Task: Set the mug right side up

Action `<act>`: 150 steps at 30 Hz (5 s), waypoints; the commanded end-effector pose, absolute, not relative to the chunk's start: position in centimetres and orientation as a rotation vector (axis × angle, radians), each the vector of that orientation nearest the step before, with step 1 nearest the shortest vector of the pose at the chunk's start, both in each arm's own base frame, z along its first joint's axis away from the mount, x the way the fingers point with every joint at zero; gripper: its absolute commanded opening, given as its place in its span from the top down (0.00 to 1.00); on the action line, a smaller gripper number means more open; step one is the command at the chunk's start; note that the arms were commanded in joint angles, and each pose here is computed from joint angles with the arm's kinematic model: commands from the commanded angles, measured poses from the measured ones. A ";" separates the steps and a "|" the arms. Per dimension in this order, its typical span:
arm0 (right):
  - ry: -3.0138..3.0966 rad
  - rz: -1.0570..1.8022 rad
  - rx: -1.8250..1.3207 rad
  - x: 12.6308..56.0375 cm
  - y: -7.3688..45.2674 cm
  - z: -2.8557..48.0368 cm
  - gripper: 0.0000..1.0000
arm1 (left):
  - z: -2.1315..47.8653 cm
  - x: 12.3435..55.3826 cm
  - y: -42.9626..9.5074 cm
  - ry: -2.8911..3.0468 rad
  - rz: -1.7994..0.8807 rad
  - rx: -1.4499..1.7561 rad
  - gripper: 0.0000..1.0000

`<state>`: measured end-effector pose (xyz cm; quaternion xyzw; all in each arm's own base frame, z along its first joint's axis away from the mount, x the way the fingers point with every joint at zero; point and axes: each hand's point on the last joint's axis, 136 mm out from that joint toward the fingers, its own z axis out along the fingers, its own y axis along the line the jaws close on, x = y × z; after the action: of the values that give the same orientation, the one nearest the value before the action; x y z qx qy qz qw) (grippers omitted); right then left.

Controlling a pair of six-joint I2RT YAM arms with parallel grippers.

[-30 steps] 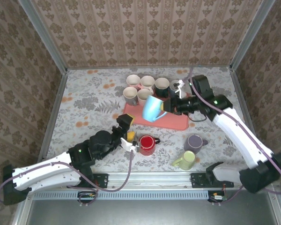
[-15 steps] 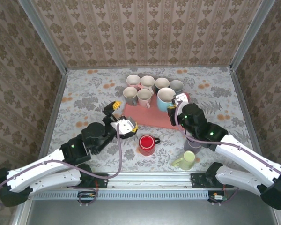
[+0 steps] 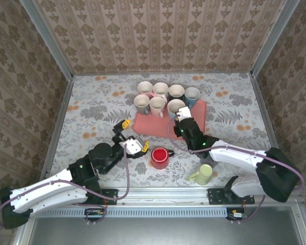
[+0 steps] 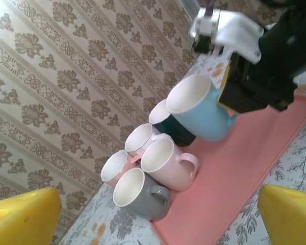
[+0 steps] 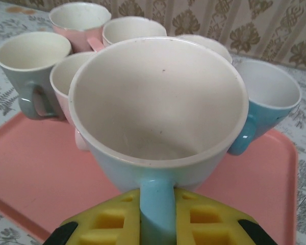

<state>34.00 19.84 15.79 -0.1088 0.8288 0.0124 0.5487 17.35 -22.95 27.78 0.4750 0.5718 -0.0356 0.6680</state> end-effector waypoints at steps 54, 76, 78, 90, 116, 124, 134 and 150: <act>1.993 0.141 -0.015 35.9 17.7 18.0 0.31 | 24.5 15.1 -25.8 1.228 -0.054 1.302 0.00; 2.047 0.259 0.215 28.9 8.8 27.7 0.31 | 18.7 9.5 -38.5 1.525 -0.512 1.685 0.01; 2.018 0.223 0.271 28.3 7.4 28.2 0.28 | 18.6 9.5 -40.5 1.565 -0.544 1.689 0.02; 1.907 0.162 0.312 26.1 4.1 31.7 0.27 | 15.5 5.8 -47.6 1.722 -0.736 1.940 0.05; 1.879 0.139 0.324 24.9 2.8 31.2 0.24 | 11.8 4.4 -48.1 2.098 -0.641 2.000 0.29; 1.877 0.120 0.318 24.8 2.5 31.1 0.24 | 10.5 5.2 -48.9 2.143 -0.584 1.977 0.18; 1.872 0.106 0.333 24.6 2.0 30.7 0.22 | 8.3 6.0 -50.2 2.174 -0.527 1.960 0.16; 1.831 0.127 0.331 24.5 2.0 32.5 0.22 | 12.4 8.5 -47.0 2.129 -0.523 1.902 0.56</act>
<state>24.87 2.75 30.74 0.1376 0.8033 0.0625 0.5760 7.29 -48.61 8.49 0.6540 0.7309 -0.1726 0.0906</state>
